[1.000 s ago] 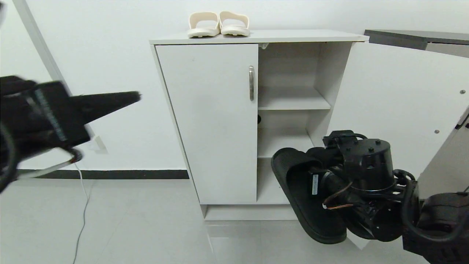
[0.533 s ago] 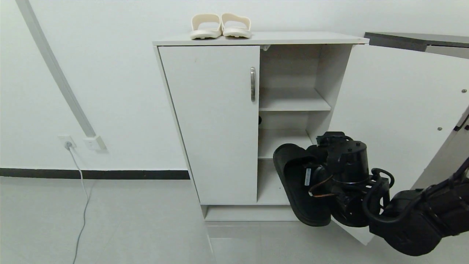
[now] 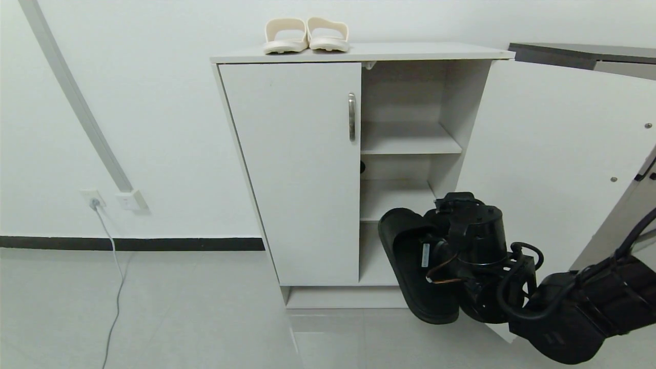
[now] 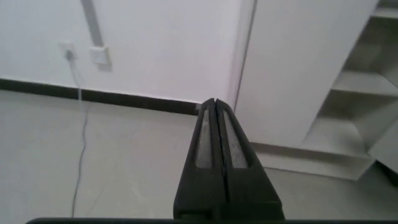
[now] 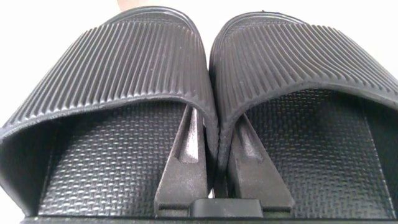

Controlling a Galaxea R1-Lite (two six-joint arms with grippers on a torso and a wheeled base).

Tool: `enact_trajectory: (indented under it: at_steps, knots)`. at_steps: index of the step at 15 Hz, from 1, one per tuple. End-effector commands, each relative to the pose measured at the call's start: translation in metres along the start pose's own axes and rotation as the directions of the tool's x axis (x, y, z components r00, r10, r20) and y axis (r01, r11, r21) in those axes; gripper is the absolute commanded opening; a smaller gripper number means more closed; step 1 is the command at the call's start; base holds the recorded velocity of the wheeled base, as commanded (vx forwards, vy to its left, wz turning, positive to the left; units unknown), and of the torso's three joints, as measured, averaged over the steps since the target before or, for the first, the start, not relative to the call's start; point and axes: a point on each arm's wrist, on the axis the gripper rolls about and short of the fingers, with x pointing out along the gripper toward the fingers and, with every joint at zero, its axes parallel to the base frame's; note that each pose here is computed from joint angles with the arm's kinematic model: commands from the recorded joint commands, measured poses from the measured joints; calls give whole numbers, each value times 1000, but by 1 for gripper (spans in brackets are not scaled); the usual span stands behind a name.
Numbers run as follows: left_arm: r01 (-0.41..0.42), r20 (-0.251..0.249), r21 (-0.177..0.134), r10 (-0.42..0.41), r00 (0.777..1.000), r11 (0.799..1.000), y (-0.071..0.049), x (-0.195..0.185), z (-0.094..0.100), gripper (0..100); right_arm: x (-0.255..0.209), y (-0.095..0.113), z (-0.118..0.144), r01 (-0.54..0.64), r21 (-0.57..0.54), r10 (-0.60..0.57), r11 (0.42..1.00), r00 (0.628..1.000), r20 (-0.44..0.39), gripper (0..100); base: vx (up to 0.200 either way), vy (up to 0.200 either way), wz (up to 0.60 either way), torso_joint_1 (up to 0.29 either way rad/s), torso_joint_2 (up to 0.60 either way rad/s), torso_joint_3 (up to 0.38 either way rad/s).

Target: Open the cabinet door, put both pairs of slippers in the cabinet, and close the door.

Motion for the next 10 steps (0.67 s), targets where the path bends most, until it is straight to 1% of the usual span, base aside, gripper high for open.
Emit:
enact_trajectory:
  at_steps: [1, 2, 3, 5, 8, 10]
  knots:
    - [45, 0, 27, -45, 999, 999, -2, 7, -26, 0, -1, 1, -1, -2, -5, 2, 1000, 1000, -2, 0, 0, 0, 0, 0, 0, 0]
    - [76, -8, 38, -75, 997, 996, -2, 7, -27, 0, -1, 1, -1, -3, -3, 3, 1000, 1000, 0, 0, 0, 0, 0, 0, 0, 0]
    - [93, -12, 40, -92, 996, 995, -3, 7, -28, 0, -1, 1, -1, -3, -4, 3, 1000, 1000, -1, 0, 0, 0, 0, 0, 0, 0]
    - [154, -15, 42, -153, 988, 987, -4, 7, -28, 0, 0, 1, -3, -4, -6, 3, 1000, 1000, -4, 0, 0, 0, 0, 0, 0, 0]
    - [161, -14, 40, -161, 987, 986, -4, 7, -28, 0, 10, 7, -12, -13, -2, 13, 1000, 1000, -5, 0, 0, 0, 0, 0, 0, 0]
    - [158, -14, 37, -158, 987, 987, -4, 7, -28, 0, 34, 10, -30, 10, -12, -10, 1000, 1000, 15, 0, 0, 0, 0, 0, 0, 0]
